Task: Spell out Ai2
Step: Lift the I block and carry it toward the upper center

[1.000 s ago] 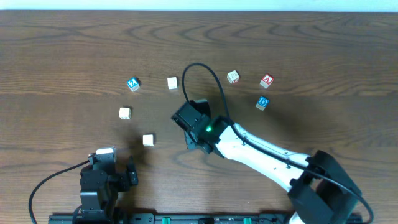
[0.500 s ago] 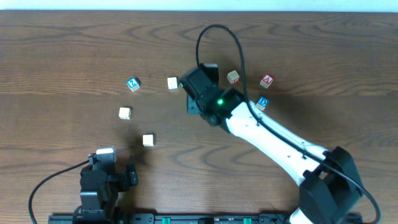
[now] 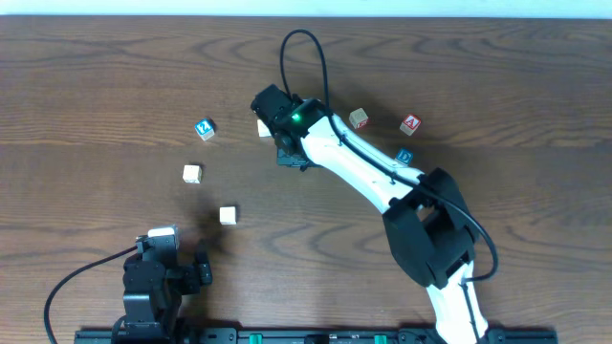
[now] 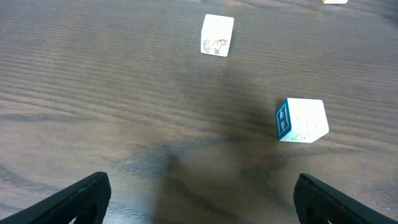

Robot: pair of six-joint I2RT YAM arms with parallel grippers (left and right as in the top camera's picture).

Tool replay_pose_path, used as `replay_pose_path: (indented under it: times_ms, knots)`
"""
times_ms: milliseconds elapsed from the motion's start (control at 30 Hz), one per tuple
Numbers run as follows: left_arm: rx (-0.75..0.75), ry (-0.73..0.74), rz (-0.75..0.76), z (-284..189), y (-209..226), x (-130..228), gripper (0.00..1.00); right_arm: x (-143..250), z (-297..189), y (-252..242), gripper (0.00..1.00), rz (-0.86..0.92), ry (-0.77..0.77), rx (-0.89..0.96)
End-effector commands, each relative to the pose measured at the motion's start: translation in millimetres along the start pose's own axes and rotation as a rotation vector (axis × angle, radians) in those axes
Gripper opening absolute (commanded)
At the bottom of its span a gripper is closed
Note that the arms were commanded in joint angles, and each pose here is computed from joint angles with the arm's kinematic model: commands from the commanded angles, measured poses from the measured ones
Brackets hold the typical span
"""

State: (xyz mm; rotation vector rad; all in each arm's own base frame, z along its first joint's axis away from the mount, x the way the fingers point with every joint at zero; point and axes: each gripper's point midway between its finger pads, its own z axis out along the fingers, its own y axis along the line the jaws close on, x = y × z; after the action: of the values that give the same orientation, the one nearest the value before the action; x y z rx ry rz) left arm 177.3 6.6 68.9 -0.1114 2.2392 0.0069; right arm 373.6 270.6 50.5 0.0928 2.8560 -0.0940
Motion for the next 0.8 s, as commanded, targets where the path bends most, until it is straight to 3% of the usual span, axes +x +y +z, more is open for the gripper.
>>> replay_pose_path:
  times_ms: [0,400,767]
  knots:
    - [-0.009,0.048,0.009,4,2,15,0.95,-18,-5,-2,0.02,0.083,-0.03,-0.021]
    - [-0.009,0.048,0.009,4,2,15,0.95,-38,13,-16,0.02,0.212,0.081,-0.154]
    - [-0.009,0.048,0.009,4,2,15,0.95,-24,30,-15,0.01,0.087,0.126,-0.138]
